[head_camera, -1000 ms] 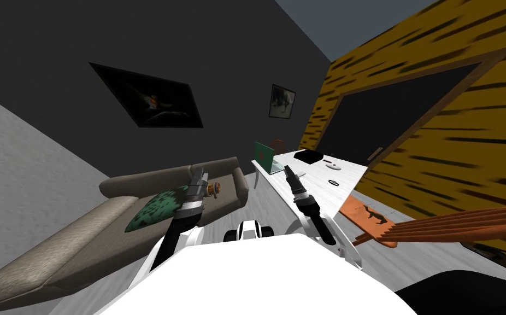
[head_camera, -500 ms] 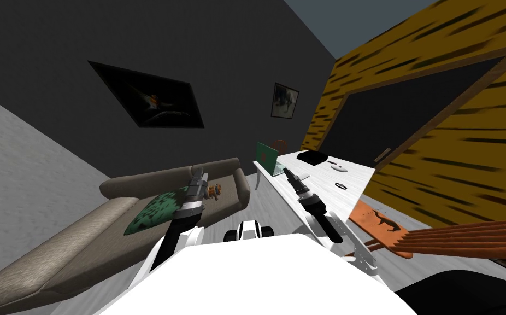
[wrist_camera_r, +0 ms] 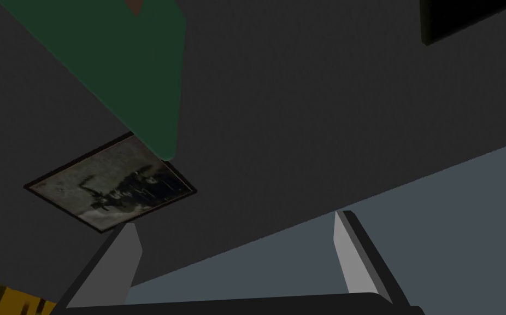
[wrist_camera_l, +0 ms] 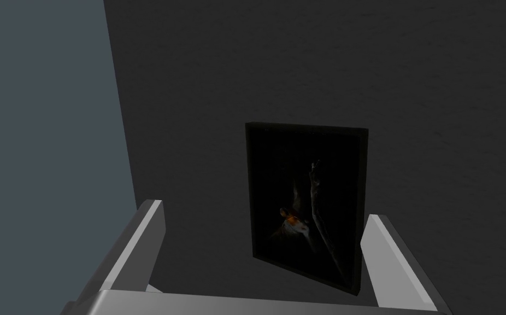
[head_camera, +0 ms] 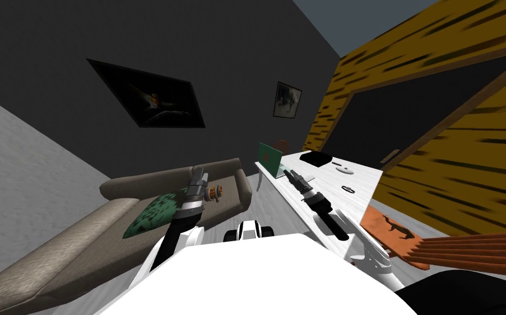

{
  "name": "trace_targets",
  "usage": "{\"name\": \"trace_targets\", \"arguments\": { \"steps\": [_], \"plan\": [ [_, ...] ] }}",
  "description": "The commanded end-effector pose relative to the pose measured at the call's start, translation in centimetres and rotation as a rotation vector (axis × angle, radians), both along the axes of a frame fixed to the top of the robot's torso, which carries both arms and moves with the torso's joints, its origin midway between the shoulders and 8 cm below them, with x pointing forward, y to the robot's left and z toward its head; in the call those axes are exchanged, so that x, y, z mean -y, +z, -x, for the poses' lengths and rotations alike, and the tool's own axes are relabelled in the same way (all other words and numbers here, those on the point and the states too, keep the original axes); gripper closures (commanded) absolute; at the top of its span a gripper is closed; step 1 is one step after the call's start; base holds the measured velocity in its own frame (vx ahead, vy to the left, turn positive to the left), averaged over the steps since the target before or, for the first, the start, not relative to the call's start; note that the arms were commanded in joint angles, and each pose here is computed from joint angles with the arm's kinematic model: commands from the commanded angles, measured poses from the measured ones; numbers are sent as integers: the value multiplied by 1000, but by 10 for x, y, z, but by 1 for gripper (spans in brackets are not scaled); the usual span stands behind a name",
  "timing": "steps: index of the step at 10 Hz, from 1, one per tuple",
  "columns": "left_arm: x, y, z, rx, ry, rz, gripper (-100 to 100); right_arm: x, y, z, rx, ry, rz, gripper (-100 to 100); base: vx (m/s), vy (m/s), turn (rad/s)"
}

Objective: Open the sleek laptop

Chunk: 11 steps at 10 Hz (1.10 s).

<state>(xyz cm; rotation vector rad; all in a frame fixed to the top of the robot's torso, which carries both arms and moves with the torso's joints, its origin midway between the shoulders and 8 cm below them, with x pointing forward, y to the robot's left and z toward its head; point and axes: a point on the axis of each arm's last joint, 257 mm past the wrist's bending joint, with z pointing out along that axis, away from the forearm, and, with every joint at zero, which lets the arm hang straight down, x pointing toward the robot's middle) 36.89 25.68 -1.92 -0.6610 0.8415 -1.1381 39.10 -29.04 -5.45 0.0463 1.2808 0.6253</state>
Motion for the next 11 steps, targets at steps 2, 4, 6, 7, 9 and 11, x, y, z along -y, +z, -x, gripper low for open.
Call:
{"name": "trace_targets", "arguments": {
  "steps": [2,4,6,7,9,11],
  "plan": [
    [0,0,0,0,0,0,0,17,-6,-6,-8,-39,192,-100,49,29,19],
    [0,0,0,0,0,0,0,28,-7,-9,-10,-60,309,-100,50,38,21],
    [0,0,0,0,0,0,0,41,-7,-13,-9,-82,436,-100,60,46,23],
    [0,0,0,0,0,0,0,48,-7,-16,-7,-93,504,-100,74,31,18],
    [0,0,0,0,0,0,0,62,-4,-21,-1,-119,636,-100,77,21,26],
    [0,0,0,0,0,0,0,77,1,-26,9,-144,773,-100,70,42,26]
  ]
}}
